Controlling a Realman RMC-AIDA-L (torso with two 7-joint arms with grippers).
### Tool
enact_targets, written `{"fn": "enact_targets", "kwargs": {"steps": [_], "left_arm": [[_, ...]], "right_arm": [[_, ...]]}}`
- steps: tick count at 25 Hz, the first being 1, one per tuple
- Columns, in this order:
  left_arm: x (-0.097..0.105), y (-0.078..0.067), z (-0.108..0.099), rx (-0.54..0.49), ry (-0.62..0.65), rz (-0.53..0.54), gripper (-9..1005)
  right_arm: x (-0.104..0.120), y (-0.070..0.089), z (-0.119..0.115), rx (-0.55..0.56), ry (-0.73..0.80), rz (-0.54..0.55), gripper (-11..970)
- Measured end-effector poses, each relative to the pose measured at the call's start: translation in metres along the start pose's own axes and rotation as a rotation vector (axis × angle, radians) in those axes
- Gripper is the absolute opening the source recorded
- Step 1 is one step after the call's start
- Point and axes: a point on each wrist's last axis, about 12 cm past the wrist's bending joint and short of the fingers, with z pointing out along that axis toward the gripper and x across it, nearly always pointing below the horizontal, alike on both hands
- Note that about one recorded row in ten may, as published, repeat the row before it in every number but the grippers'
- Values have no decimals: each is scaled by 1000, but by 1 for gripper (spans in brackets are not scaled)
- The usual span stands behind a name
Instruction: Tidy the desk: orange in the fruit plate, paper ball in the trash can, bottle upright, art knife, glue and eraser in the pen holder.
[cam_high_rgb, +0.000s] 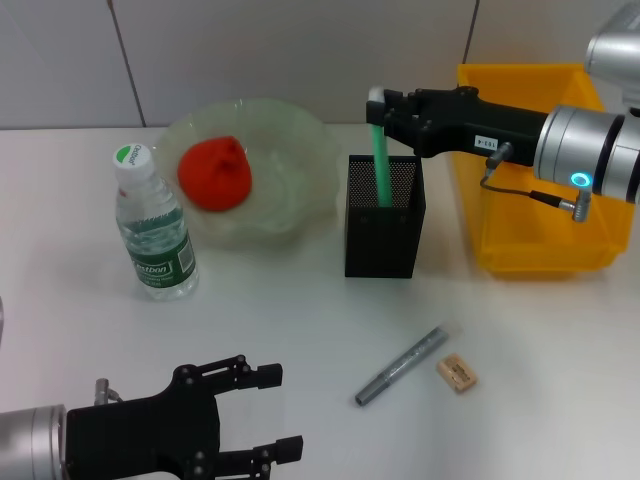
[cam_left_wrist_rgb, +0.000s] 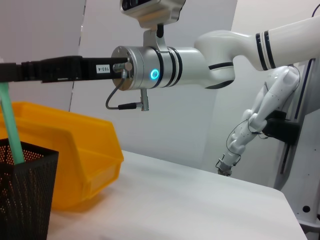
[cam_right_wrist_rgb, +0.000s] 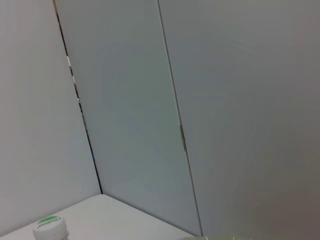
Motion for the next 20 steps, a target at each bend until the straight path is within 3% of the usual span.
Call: {"fn": "enact_targets", "kwargs": {"steps": [7, 13, 18, 19, 20], "left_arm": [[1, -2, -1, 4, -5, -1, 773], [1, -4, -2, 9, -10, -4, 772], [2, -4, -2, 10, -11, -5, 771], [2, -4, -1, 10, -11, -5, 771], [1, -4, -1, 11, -11, -4, 771]], "right_arm": [[6, 1, -4, 2, -5, 23, 308], [2, -1, -20, 15, -158, 112, 515], [-9, 5, -45, -75, -337, 145, 633], [-13, 12, -55, -144, -370, 130, 633], [-13, 12, -55, -144, -370, 130, 633]]}}
